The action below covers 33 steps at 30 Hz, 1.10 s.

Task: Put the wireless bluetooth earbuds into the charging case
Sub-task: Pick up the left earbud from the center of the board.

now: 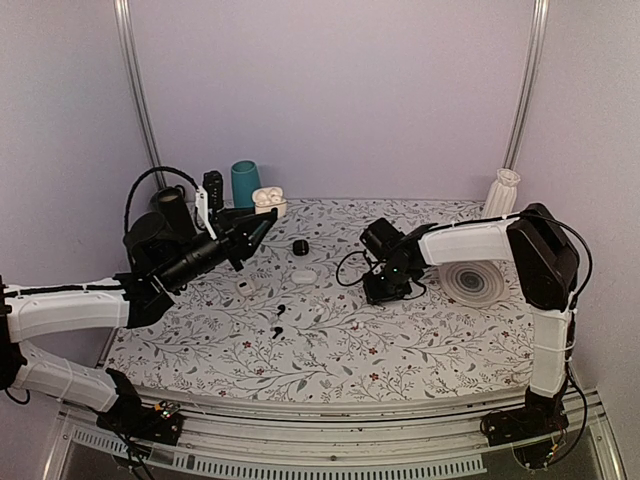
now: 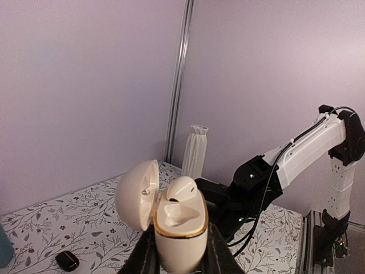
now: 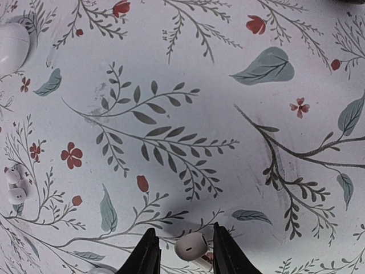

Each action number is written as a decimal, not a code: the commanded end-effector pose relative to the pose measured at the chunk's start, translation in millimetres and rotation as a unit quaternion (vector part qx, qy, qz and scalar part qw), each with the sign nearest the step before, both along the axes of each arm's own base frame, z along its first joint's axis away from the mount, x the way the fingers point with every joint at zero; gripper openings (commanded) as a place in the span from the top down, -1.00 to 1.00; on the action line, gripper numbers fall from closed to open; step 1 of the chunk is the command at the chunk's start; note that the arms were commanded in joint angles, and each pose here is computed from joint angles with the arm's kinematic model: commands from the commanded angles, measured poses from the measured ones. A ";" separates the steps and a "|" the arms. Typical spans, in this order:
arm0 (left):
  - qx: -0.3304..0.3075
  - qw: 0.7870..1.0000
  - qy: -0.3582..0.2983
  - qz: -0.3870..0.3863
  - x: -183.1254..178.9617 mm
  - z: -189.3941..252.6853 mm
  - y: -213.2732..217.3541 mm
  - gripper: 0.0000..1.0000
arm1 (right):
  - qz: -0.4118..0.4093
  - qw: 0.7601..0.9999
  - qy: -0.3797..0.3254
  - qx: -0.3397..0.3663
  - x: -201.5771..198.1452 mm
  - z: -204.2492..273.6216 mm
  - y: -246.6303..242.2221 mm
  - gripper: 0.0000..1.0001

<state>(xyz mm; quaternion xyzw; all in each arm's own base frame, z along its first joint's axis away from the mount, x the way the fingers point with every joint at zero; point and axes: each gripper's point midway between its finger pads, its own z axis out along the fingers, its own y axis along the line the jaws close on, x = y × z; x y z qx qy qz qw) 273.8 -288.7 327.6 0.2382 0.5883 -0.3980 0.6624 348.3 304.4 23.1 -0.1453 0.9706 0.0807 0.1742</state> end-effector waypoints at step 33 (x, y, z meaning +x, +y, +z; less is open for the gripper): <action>-0.013 1.000 -0.006 -0.002 1.9 5.8 -0.2 1.00 | 0.005 1.000 0.015 -0.003 -0.8 -12.0 -0.3 0.53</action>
